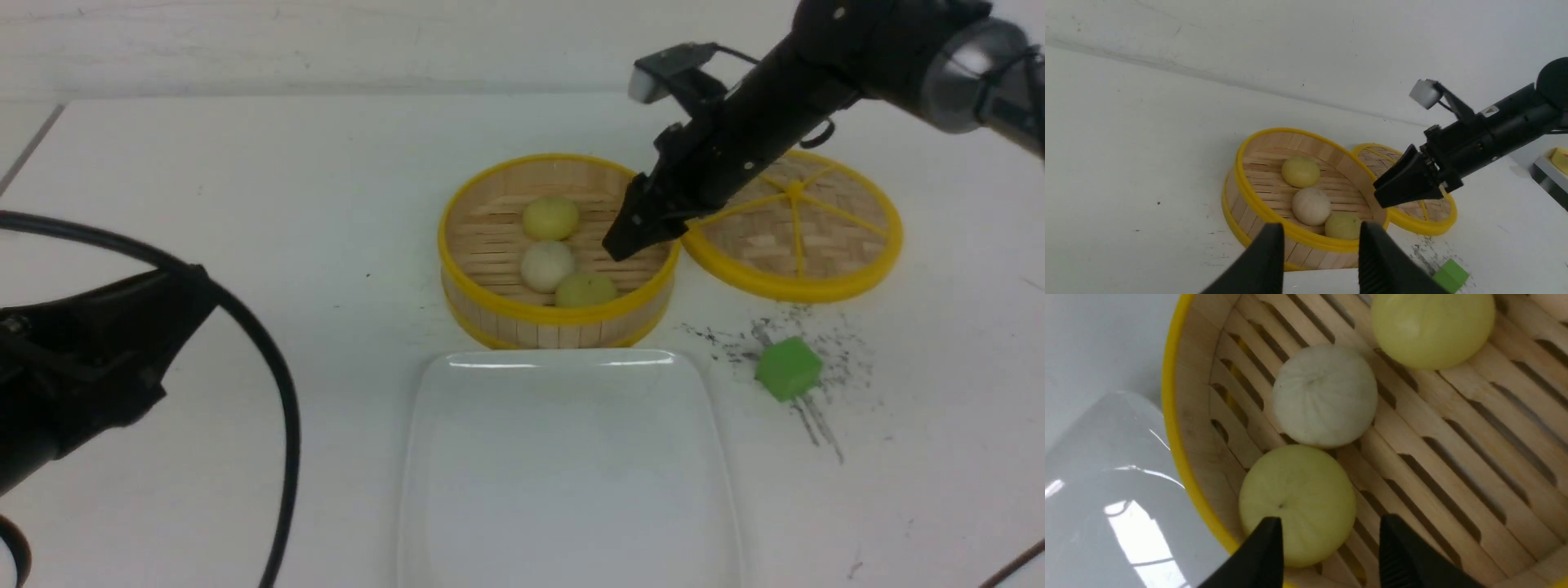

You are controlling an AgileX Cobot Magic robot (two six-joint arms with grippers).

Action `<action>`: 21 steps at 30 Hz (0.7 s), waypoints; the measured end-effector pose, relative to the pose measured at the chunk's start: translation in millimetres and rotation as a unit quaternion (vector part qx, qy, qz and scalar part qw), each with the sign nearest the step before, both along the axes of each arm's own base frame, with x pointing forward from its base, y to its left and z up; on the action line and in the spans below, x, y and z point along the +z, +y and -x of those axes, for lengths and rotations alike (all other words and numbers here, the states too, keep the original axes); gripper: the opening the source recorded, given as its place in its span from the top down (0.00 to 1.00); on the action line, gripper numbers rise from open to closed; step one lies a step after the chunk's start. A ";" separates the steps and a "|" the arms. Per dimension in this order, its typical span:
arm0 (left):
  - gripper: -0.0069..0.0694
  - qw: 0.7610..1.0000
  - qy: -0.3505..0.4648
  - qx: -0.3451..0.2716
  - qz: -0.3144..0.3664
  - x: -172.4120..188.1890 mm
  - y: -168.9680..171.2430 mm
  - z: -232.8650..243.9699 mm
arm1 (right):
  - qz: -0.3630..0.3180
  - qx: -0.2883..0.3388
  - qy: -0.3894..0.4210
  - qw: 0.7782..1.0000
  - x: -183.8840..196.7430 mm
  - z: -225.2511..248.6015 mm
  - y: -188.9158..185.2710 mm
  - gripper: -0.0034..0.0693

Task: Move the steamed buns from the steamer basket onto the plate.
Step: Use the right arm to grab the steamed stuffed bun that is closest to it

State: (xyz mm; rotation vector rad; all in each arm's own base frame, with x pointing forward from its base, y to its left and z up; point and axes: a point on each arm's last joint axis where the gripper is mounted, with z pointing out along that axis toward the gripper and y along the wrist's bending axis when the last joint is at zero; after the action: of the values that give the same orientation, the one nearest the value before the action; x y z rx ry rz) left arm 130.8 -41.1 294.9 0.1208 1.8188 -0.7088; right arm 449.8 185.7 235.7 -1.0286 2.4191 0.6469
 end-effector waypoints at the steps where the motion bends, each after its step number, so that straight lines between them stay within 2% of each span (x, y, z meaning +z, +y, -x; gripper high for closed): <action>1: 0.53 1.000 0.000 0.001 0.000 0.0 0.2 -0.1 | 0.009 0.006 -0.002 1.000 -5.9 0.1 6.6 0.49; 9: 0.53 1.000 -0.001 0.002 -0.007 -0.6 0.6 -0.2 | 0.032 0.029 -0.020 0.999 -16.6 5.0 29.8 0.49; 16: 0.53 1.000 -0.001 0.007 -0.014 -1.2 1.5 -0.6 | 0.036 0.026 -0.025 0.999 -17.1 4.0 30.1 0.49; 21: 0.53 1.000 -0.001 0.013 -0.015 -1.2 2.5 -1.2 | 0.040 0.027 -0.025 0.999 -18.0 4.0 29.5 0.54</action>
State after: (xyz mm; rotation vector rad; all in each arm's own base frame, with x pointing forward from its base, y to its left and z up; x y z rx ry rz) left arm 132.1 -38.6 293.7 0.1178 1.8260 -0.6633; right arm 445.8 215.2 217.7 -1.1326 2.3974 0.5390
